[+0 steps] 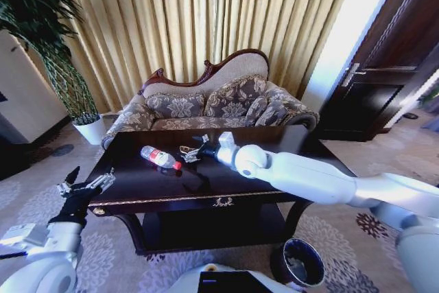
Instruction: Move to the front of the table and place the trash on the table into the trash bin.
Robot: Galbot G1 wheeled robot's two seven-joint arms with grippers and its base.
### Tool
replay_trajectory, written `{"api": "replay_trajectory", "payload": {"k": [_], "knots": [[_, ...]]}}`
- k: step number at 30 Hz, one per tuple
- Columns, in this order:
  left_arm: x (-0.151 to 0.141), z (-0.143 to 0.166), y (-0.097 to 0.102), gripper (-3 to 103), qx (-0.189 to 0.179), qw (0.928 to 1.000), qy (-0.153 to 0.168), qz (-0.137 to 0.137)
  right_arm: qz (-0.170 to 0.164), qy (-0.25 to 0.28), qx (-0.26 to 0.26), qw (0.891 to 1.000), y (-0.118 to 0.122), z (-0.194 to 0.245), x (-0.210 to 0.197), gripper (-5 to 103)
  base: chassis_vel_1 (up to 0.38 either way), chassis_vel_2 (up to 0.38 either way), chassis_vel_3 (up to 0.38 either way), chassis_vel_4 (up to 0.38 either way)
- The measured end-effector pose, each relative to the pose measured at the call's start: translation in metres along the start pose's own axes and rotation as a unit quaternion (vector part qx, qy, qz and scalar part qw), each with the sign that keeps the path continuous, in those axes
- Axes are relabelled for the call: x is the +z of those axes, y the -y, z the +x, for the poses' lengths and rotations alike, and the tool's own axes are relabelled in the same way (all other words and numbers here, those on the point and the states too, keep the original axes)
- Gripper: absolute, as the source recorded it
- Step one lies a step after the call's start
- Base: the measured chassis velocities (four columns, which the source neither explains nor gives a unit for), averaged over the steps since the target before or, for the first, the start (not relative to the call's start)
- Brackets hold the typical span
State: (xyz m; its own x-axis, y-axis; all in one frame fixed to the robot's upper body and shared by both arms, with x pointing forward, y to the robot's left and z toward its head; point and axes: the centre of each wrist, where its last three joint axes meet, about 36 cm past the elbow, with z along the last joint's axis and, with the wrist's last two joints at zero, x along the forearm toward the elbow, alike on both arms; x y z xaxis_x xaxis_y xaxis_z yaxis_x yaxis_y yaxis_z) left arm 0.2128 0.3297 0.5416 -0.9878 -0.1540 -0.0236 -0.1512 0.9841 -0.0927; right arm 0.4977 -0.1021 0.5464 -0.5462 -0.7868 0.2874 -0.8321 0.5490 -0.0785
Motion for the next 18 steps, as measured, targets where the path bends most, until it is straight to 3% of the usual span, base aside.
{"api": "replay_trajectory", "payload": {"k": [18], "knots": [[0.001, 0.002, -0.001, 100, -0.006, 1.0000, 0.001, 0.004, 0.012, -0.030, 0.021, 0.999, 0.014, -0.010, 0.021, 100, 0.000, 0.000, 0.000, 0.000]]}}
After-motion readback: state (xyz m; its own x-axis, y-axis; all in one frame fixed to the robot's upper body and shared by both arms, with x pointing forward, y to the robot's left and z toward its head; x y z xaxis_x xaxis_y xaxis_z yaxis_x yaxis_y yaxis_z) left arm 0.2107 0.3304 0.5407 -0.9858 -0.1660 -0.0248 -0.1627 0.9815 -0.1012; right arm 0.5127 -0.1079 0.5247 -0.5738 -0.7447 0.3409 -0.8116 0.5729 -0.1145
